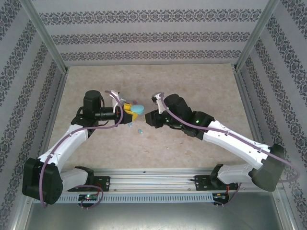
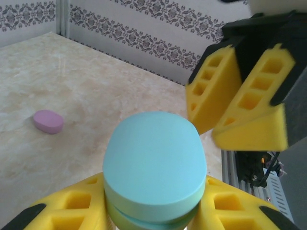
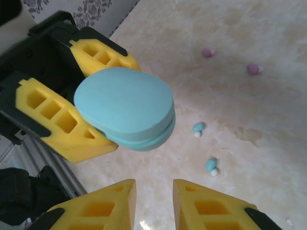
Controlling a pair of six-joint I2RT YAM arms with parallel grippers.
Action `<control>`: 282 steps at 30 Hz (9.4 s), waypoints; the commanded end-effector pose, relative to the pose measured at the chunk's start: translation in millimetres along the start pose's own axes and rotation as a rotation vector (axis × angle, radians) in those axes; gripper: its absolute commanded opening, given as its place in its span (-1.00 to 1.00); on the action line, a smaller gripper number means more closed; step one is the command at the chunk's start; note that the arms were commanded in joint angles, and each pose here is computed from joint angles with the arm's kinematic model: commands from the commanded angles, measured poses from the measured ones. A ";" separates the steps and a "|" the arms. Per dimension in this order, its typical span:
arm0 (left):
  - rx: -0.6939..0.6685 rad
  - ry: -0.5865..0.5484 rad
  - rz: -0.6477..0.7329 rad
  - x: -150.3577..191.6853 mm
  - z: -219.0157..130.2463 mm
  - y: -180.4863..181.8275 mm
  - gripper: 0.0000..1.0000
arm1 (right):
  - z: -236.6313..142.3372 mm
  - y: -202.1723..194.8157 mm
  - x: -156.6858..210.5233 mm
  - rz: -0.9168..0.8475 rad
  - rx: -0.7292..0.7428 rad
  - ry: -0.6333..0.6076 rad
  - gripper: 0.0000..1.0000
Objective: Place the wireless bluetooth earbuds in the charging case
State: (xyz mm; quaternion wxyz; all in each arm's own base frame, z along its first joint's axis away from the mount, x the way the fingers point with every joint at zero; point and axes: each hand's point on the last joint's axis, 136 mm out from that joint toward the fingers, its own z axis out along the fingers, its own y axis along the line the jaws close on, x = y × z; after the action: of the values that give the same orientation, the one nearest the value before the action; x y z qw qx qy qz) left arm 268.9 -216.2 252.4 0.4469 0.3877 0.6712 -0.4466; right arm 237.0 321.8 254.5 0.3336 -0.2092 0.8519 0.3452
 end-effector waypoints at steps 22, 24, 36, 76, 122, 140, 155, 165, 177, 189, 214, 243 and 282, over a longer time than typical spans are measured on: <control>0.079 -0.040 0.103 1.0 -4.5 -28.6 -0.74 | -4.5 43.5 -51.4 0.009 -0.113 -0.063 -0.34; 0.094 -0.046 0.105 0.2 -4.8 -31.9 -0.75 | -2.2 41.0 -52.8 0.003 -0.103 -0.062 -0.29; 0.172 -0.080 0.113 -7.0 -10.3 -50.5 -0.79 | 8.6 23.6 -46.2 -0.007 -0.071 -0.035 -0.01; -0.014 -0.052 -0.135 9.4 -21.9 10.6 -0.84 | -11.9 -61.5 31.7 0.283 0.254 0.016 -0.06; -0.253 -0.160 -0.226 -2.8 -82.1 89.7 -0.80 | 181.4 -96.4 132.8 0.147 0.488 0.709 -0.40; -0.237 -0.176 -0.236 -4.4 -81.7 87.4 -0.81 | 171.5 -107.5 148.3 0.116 0.546 0.771 -0.47; -0.230 -0.191 -0.242 -6.4 -81.8 85.9 -0.82 | 154.6 -100.1 128.4 0.178 0.493 0.680 -0.67; -0.174 -0.233 -0.194 -10.6 -74.5 73.3 -0.81 | 108.0 -86.3 77.3 0.284 0.386 0.418 -0.68; -0.064 -0.214 -0.072 -14.3 -35.0 39.6 -0.81 | 20.0 -10.3 -8.8 0.331 0.100 0.023 -0.67; -0.029 -0.190 0.048 -12.3 6.8 11.0 -0.82 | -14.2 29.9 -51.2 0.340 -0.069 -0.149 -0.65; -0.005 -0.152 0.099 -0.3 16.4 -7.5 -0.81 | 15.2 38.5 -48.0 0.273 -0.033 -0.105 -0.65; 0.009 -0.162 0.131 -6.5 15.0 -14.9 -0.81 | 38.1 29.6 -33.7 0.223 0.009 -0.040 -0.65; 0.015 -0.151 0.132 -4.2 13.6 -18.2 -0.80 | 31.1 -1.7 -23.2 0.197 0.195 -0.010 -0.31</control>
State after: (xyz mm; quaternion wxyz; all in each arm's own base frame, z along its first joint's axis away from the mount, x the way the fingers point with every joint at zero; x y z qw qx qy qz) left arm 266.7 -231.1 237.5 0.4955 0.3688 0.6441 -0.4512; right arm 265.1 353.3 264.4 0.3248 -0.0854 0.8825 0.3292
